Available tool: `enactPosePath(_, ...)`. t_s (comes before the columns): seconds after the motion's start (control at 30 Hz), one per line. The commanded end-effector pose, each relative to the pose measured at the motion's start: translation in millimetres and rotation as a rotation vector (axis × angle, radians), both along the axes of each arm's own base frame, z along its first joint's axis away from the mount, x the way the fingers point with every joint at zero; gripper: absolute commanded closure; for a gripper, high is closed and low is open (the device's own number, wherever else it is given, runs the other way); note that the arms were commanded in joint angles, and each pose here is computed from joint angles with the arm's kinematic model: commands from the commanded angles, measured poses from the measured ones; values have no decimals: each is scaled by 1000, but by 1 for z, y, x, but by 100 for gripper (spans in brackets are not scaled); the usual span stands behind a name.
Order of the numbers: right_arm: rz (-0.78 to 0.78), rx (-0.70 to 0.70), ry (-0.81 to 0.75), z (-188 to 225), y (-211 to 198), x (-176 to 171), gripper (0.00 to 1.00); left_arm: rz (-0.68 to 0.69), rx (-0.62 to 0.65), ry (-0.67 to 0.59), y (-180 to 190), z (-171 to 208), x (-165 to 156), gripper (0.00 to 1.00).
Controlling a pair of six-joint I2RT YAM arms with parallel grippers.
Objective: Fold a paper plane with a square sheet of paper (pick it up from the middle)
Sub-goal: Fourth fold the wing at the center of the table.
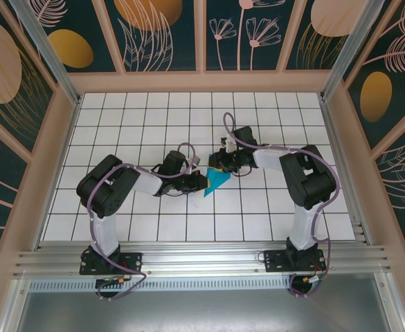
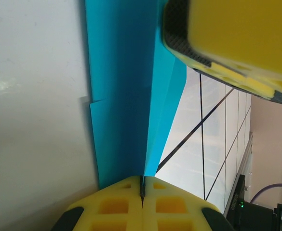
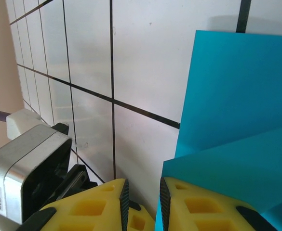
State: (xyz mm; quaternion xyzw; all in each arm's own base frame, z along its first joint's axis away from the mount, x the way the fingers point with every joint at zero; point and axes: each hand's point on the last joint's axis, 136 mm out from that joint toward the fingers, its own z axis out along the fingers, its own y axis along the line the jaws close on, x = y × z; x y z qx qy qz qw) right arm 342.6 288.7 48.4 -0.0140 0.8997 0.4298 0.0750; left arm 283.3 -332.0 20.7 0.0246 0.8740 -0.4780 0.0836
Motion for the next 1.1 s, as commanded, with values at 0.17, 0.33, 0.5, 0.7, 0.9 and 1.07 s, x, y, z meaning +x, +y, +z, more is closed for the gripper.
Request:
enactPosePath(0.17,5,18,-9,-5,6,11,73,15,-15,43,2,-3,3,100)
enactPosePath(0.33,5,15,-6,-6,5,12,73,27,-18,63,4,-5,3,100)
enactPosePath(0.5,2,7,1,-12,5,14,73,37,-17,82,6,-9,1,100)
enactPosePath(0.7,-6,-10,20,-24,2,13,73,34,-19,88,6,-9,2,100)
enactPosePath(0.9,-20,-44,62,-42,-3,10,73,43,16,78,10,-12,2,88)
enactPosePath(1.07,-27,-62,80,-48,-7,5,74,39,54,55,16,-10,1,81)
